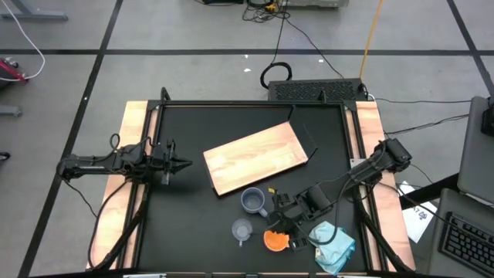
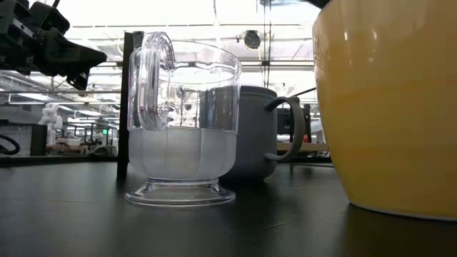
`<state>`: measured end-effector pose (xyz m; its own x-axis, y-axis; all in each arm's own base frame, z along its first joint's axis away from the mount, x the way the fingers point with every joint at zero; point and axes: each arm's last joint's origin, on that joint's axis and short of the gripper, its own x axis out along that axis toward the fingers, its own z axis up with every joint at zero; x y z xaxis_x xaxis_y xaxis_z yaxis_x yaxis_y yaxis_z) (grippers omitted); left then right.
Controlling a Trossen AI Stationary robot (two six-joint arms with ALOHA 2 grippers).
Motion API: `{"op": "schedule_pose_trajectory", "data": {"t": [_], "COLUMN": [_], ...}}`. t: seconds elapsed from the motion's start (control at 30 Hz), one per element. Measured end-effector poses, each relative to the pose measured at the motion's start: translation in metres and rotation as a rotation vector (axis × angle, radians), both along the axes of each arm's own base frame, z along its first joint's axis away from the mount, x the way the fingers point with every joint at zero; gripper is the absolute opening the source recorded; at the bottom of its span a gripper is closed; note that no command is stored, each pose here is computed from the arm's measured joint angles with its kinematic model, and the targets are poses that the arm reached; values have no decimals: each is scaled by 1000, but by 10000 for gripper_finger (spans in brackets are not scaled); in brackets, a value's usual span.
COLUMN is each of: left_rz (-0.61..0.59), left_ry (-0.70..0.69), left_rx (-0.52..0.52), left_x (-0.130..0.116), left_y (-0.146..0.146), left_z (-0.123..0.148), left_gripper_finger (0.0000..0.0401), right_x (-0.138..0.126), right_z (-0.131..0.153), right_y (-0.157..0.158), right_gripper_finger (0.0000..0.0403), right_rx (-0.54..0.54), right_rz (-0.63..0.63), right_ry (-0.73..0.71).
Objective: Stack small to large cups/mugs on shelf
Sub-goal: Put the orange mug on the shelf
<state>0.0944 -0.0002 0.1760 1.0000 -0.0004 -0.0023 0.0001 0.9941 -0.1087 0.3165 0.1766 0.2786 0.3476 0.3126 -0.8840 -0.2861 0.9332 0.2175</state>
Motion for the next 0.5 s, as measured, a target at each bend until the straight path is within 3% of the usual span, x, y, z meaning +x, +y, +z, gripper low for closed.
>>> {"op": "schedule_pose_trajectory", "data": {"t": [0.5], "left_rz": [0], "left_ry": [0], "left_rx": [0], "left_x": [0], "left_y": [0], "left_z": [0], "left_gripper_finger": [17], "right_x": [-9], "right_z": [0], "right_y": [8], "right_gripper_finger": [0], "right_rx": [-5], "right_rz": [-18], "right_ry": [51]}}
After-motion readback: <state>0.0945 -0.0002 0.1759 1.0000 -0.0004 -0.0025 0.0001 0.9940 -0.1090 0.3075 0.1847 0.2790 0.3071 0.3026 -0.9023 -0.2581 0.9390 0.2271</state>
